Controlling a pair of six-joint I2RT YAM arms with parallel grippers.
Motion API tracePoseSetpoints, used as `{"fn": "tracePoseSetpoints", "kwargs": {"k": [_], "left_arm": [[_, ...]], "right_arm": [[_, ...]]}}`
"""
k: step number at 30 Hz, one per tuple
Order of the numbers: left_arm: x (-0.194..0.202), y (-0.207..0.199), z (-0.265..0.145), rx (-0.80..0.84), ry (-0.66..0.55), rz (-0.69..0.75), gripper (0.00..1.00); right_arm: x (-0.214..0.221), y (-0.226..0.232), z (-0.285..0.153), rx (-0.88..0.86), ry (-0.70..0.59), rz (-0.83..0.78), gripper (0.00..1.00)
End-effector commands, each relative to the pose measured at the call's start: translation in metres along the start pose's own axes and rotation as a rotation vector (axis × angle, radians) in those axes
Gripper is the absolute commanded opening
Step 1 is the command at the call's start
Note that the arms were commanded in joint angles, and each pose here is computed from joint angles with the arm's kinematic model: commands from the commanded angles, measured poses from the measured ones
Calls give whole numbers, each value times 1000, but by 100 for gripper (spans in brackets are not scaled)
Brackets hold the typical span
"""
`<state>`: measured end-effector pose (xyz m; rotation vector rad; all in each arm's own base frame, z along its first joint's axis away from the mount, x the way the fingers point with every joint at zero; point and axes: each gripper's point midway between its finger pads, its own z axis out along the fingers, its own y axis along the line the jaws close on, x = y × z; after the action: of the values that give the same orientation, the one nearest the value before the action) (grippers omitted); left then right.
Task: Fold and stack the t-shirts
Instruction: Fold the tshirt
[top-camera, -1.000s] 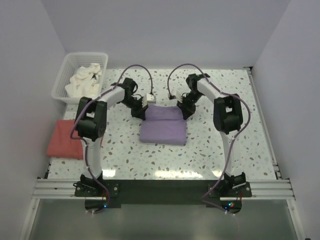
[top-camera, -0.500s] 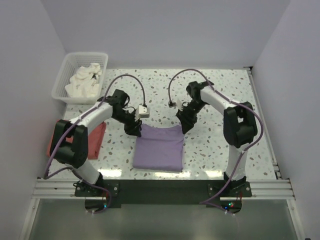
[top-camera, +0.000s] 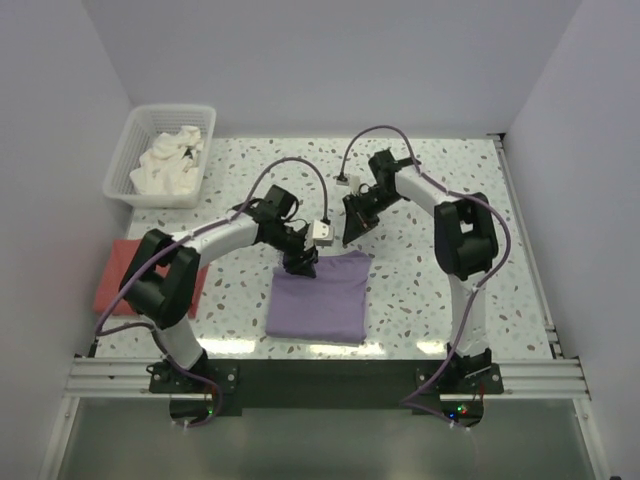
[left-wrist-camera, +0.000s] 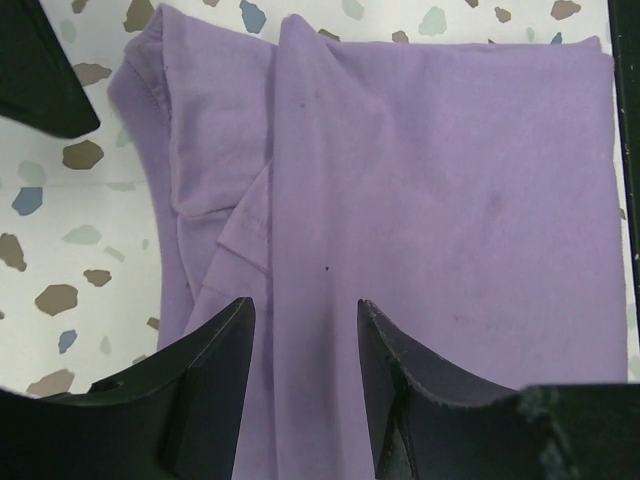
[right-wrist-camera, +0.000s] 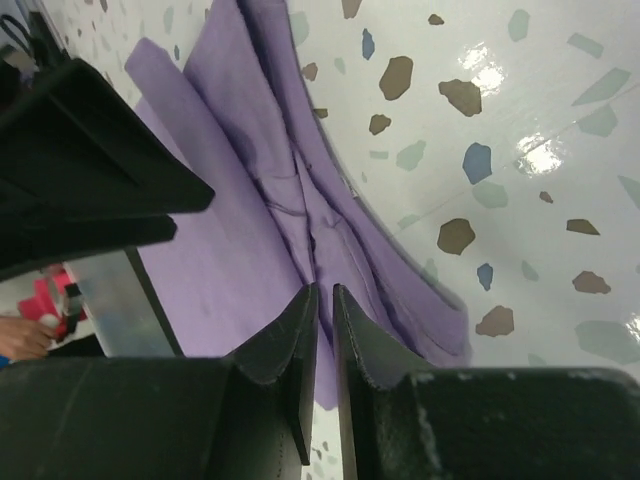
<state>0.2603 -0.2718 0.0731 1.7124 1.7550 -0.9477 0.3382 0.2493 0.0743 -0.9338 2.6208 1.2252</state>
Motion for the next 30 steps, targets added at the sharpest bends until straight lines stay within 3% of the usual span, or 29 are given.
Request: {"fn": "tracePoseSetpoints", "kwargs": {"k": [1,15,18,22,30], "left_arm": [[-12,13,11,-33,-28,57,50],[19,-1,42,21,60,72,41],[19,-2,43,28,64,70,34],[11,-6,39,26,51,82,12],[-7,-15,28,-34,46,153,0]], "right_arm": [[-22,17,6,-72,-79,75,15],[-3,28,40,-151,-18,143,14],[0,31,46,-166,-3,154,14],[5,38,57,-194,24,159,13],[21,29,80,-225,92,174,12]]}}
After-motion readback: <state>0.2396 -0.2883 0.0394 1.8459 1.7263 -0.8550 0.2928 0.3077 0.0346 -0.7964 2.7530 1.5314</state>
